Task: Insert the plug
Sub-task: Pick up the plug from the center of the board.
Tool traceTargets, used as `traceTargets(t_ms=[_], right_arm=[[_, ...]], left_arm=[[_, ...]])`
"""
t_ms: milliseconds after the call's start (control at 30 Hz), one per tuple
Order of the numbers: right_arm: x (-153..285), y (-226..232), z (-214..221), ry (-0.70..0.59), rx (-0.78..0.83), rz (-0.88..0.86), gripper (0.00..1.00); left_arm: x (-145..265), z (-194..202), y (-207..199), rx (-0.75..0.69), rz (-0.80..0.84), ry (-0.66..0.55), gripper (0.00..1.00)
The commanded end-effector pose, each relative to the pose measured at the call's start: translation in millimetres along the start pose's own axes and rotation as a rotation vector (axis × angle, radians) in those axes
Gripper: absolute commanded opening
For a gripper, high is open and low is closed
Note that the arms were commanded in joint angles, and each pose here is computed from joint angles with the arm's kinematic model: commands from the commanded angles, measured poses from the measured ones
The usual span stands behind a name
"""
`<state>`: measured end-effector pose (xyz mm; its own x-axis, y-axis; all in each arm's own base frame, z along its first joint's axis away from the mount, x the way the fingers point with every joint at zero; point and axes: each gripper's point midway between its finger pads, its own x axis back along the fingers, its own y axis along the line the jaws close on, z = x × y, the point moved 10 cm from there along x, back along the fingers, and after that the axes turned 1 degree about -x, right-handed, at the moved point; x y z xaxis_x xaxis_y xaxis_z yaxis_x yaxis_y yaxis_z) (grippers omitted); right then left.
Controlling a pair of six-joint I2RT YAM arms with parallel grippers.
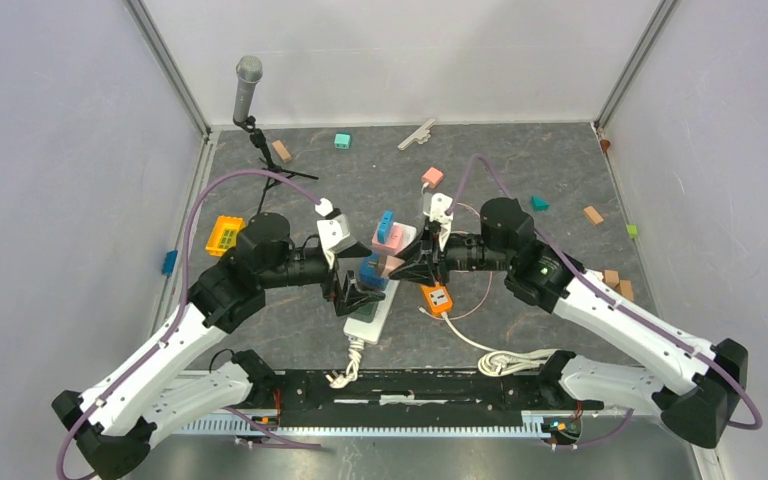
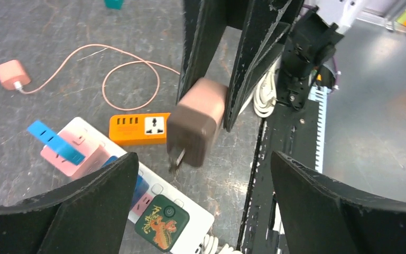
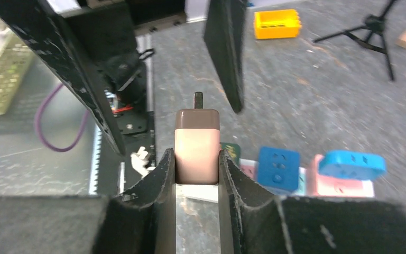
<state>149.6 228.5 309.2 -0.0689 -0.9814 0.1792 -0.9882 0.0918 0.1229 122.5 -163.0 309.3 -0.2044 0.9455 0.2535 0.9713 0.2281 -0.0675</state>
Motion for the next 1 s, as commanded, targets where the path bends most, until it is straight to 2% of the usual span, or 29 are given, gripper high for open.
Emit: traceTargets(t_ms=[0,167,367,467,633,767,967], right_arm=[[14.0,-10.3,3.1,-0.058,0.065,0.242,0.00],[24.8,-18.6,33.7,-0.034,0.068,0.416,0.00],[21.5,-22.7,62.4,0.065,0.028,0.427,0.00],[21.5,-25.4,84.7,0.096,-0.010,0.471,0.00],[24.5,-28.7,107.0,0.029,-0.034,0.562,0.00],[24.0,-30.9,122.5,0.034,-0.025,0.579,0.00],[13.5,-34.3,138.4,0.072,-0.029,0.517,0.00]], left_arm=[[7.8,0.6,4.2,0.068,-0.166,-0.013,1.00],[2.4,26.1,7.2,0.328,-0.317,0.047,1.00],[-13.6,58.8,14.4,0.636,-0.481,0.173,1.00],[-19.5,69.5,18.0,0.724,-0.544,0.194,1.00],[-23.3,82.4,28.7,0.845,-0.639,0.213,1.00],[-26.8,89.6,45.1,0.960,-0.624,0.255,1.00],[-33.8,96.3,69.1,1.029,-0.580,0.248,1.00]])
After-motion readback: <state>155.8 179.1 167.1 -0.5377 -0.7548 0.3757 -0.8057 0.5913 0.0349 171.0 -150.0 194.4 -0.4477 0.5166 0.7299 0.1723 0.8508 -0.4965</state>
